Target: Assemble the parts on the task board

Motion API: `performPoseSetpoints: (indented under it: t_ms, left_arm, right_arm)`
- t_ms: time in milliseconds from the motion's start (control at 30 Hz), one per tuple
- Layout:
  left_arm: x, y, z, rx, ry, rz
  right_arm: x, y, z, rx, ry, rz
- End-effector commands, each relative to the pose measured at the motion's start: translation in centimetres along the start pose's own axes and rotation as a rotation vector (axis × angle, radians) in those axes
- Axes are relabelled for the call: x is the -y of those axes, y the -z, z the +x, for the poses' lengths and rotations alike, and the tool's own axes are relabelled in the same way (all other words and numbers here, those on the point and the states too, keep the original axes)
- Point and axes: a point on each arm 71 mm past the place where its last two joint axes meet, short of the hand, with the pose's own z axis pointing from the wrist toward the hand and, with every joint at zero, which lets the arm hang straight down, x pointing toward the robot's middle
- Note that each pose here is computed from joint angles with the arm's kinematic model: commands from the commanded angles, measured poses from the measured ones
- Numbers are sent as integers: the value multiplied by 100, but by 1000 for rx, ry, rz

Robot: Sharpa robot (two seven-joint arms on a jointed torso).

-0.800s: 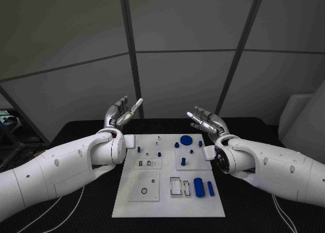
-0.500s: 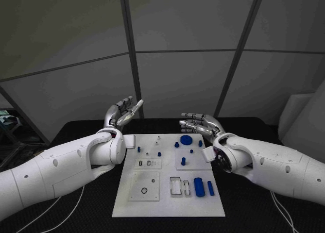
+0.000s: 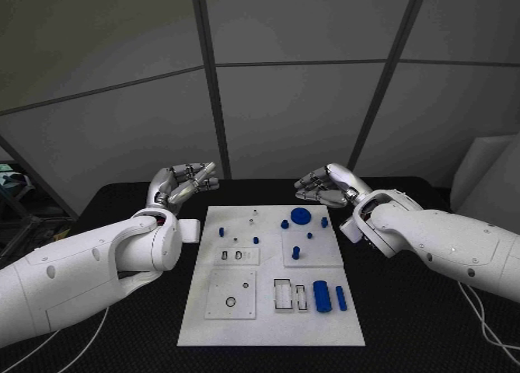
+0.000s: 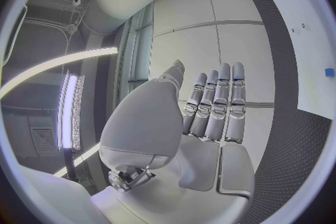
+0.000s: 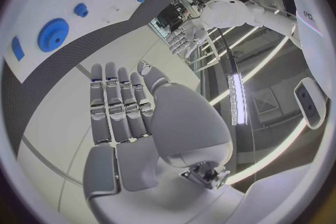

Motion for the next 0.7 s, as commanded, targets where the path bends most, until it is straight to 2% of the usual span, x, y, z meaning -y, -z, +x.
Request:
performPoseSetpoints:
  t_ms: [33,200,433,533,700]
  left_arm:
    - [58,49,50,-63,-12,16]
    - [126,161,60,-97,-5,8]
    - [239,331,205,-163,22,15]
    - [272,382,260,-186,33,13]
    - [289,404,276,-193,36,11]
  right_arm:
    - [-58,-5,1,-86,222,0]
    - [-143,-8,-8,-142,372,12]
    - [-262,-24,52,-189,527,26]
    - [-304,-40,89,-203,573,30]
    - [-338,-58,114,-202,612,34]
